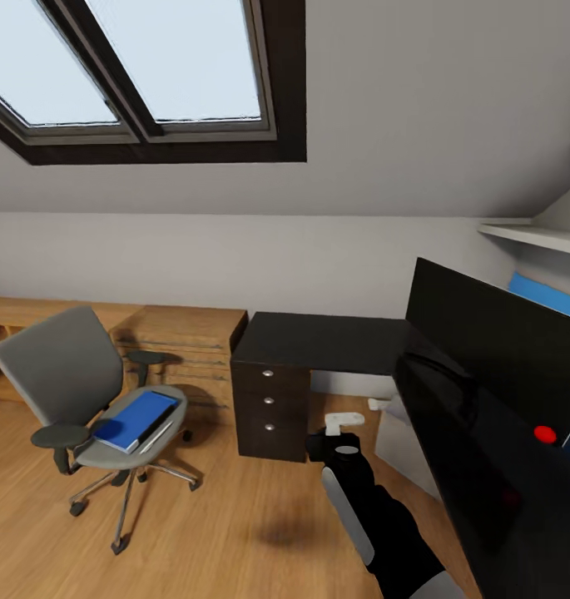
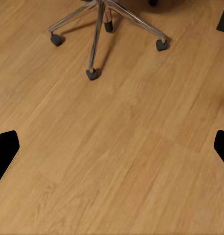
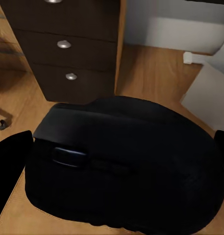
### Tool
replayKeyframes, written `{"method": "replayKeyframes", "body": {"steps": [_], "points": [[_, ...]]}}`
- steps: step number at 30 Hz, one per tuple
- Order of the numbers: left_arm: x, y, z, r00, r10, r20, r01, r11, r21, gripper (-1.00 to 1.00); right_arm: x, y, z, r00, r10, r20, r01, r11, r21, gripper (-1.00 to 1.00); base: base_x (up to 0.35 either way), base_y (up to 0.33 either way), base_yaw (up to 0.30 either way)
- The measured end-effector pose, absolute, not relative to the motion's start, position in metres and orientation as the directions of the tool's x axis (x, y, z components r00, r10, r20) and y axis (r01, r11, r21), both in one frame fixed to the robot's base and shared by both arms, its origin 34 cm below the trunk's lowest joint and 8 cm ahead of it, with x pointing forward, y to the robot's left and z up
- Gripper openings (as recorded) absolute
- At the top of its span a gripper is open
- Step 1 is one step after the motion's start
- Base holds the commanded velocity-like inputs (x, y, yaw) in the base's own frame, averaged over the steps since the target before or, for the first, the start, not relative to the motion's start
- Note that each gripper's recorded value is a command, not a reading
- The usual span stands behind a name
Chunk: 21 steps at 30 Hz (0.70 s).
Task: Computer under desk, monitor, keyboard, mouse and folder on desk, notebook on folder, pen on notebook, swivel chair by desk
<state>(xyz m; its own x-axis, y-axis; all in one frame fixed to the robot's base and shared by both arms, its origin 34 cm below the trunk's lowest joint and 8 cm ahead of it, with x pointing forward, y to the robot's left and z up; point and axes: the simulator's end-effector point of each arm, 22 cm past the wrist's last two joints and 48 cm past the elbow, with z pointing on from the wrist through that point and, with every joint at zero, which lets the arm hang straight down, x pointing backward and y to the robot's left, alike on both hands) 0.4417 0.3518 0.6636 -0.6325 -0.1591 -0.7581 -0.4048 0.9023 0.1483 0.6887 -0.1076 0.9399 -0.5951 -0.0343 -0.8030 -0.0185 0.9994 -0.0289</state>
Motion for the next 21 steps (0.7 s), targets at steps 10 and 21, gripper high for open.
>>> {"method": "replayKeyframes", "body": {"steps": [10,21], "points": [[0.439,0.352,0.675,-0.633,-0.159,-0.758,-0.407,0.901,0.150,1.00,0.687,-0.108,0.954,-0.591,-0.034,-0.806,-0.017,0.999,-0.030,-1.00,0.316,0.145,0.000],[0.423,0.349,0.677,-0.665,-0.159,-0.730,-0.393,0.905,0.161,1.00,0.682,-0.107,0.984,-0.553,-0.009,-0.833,-0.014,1.000,-0.002,-1.00,0.324,0.022,0.000]]}}
